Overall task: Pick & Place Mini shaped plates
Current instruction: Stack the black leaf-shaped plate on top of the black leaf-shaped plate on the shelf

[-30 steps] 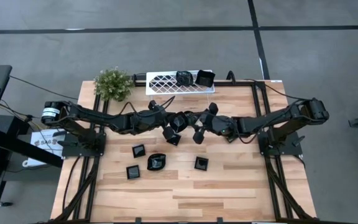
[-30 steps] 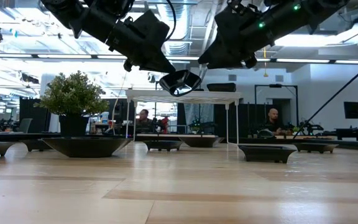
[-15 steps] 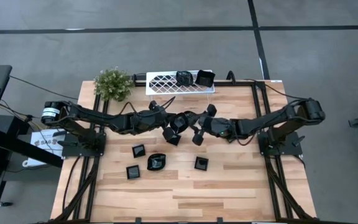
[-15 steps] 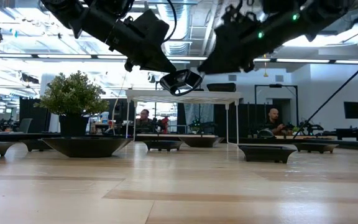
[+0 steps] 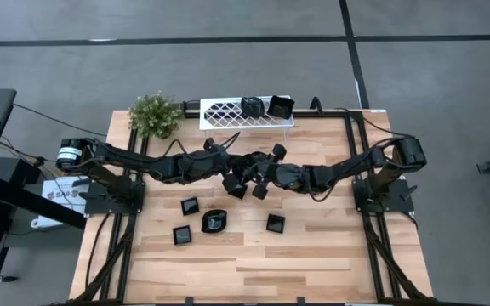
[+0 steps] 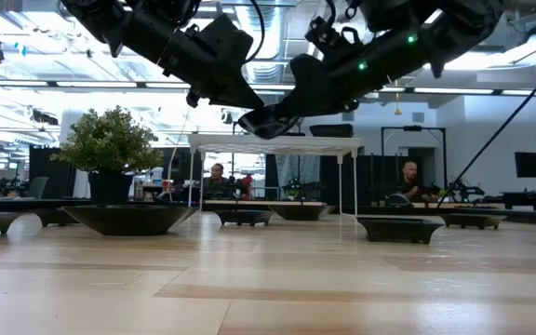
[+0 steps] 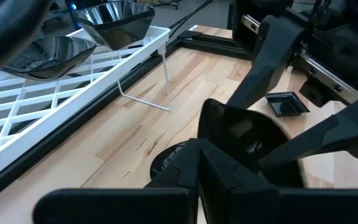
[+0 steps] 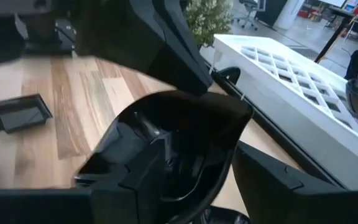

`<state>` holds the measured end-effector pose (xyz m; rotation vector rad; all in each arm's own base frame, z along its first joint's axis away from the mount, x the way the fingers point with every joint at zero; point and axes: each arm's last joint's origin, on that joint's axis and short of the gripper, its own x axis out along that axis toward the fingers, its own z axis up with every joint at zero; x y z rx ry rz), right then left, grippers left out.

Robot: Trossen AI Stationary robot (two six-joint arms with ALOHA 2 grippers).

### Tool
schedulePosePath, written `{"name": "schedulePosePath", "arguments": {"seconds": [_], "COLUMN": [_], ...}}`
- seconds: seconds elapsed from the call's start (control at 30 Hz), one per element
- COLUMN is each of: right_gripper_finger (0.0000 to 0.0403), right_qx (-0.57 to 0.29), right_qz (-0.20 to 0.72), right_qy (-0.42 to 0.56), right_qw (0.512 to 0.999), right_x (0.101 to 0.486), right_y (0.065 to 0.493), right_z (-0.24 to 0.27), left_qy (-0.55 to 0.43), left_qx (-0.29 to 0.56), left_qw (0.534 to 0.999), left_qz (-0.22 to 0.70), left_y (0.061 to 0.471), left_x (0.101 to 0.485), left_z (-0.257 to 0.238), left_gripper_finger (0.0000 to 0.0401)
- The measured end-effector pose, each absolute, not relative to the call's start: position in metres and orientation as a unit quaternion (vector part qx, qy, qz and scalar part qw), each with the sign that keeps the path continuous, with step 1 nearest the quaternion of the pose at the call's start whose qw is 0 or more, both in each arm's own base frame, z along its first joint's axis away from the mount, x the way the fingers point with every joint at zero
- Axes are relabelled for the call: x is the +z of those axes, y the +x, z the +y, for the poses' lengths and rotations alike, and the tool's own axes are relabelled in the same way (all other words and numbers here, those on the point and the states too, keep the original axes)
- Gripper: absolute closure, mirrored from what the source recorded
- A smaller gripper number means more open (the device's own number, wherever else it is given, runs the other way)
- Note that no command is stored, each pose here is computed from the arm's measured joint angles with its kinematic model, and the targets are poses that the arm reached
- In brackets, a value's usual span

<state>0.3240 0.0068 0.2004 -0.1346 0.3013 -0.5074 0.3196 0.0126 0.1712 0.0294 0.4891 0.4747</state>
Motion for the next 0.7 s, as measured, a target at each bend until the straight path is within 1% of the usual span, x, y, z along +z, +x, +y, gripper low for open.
{"name": "schedulePosePath", "arguments": {"seconds": [0.23,0.7], "right_gripper_finger": [0.0239,0.0261], "right_qx": [-0.266,-0.267], "right_qz": [0.163,0.168], "right_qy": [-0.075,-0.074], "right_qw": [0.947,0.946], "right_x": [0.1975,0.1964], "right_y": [0.3224,0.322], "right_z": [0.0061,0.0061], "left_qy": [0.014,0.014], "left_qx": [0.233,0.232], "left_qw": [0.942,0.942], "left_qz": [0.24,0.24], "left_y": [0.3197,0.3197], "left_x": [0.1713,0.1713], "left_z": [0.0126,0.0126], "left_gripper_finger": [0.0395,0.0395]}}
